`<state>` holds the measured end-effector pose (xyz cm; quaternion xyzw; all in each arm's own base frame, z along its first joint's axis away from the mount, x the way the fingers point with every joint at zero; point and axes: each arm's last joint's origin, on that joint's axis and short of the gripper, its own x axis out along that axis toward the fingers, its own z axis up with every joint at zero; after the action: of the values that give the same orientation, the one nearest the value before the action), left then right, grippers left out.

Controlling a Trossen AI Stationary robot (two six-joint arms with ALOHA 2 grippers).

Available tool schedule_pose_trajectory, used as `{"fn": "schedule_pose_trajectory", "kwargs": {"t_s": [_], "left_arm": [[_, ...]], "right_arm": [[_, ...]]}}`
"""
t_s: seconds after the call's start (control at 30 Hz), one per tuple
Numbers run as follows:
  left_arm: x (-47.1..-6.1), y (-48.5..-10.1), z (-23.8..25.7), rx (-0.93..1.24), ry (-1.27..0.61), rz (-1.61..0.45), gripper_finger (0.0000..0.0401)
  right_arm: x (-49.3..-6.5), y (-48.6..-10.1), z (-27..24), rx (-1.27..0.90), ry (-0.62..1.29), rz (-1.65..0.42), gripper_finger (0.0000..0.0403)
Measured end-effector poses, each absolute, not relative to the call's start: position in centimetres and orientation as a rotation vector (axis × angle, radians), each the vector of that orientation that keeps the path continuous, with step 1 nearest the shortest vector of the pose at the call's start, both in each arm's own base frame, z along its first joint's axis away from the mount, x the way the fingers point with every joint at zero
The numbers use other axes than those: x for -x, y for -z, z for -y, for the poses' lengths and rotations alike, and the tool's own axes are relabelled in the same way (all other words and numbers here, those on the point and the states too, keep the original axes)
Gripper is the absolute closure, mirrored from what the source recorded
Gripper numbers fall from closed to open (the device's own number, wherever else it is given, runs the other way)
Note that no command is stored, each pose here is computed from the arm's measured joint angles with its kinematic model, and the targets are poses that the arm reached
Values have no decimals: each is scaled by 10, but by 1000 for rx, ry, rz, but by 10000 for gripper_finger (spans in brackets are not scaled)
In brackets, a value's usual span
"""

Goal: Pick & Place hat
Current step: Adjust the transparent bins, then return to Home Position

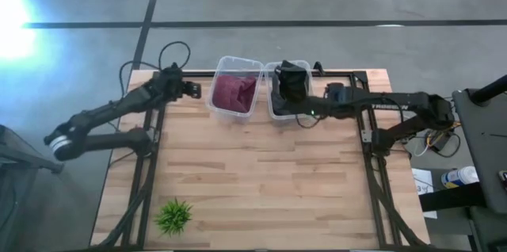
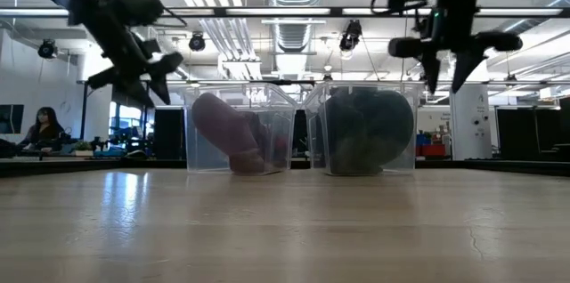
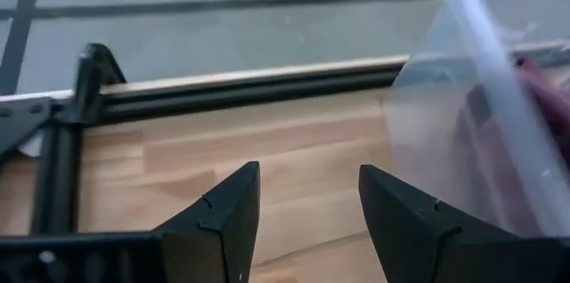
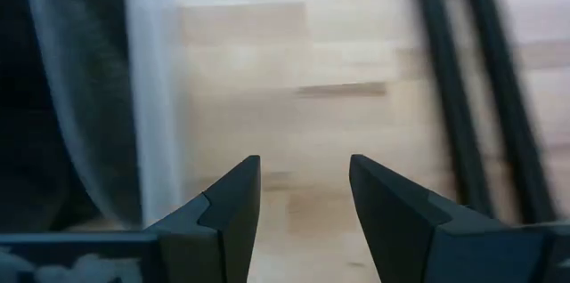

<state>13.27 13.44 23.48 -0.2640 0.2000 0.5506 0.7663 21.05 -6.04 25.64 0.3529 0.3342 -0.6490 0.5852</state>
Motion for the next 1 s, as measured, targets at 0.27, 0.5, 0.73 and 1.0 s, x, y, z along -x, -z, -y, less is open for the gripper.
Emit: {"fn": "schedule_pose_trajectory", "kwargs": {"t_s": [0.27, 0.5, 0.73, 1.0], "left_arm": [[-158, -197, -147, 708, -1018, -635, 215], [-171, -199, -132, 691, -890, -657, 215], [-177, -208, -118, 645, -824, -637, 215], [-164, -245, -73, 554, -548, -568, 215]], "right_arm": [[-225, -243, 77, -912, 1279, -839, 232], [-227, -258, 77, -861, 1215, -873, 232], [-221, -272, 77, -727, 1284, -915, 232], [-220, -318, 47, -538, 1081, -823, 232]]}}
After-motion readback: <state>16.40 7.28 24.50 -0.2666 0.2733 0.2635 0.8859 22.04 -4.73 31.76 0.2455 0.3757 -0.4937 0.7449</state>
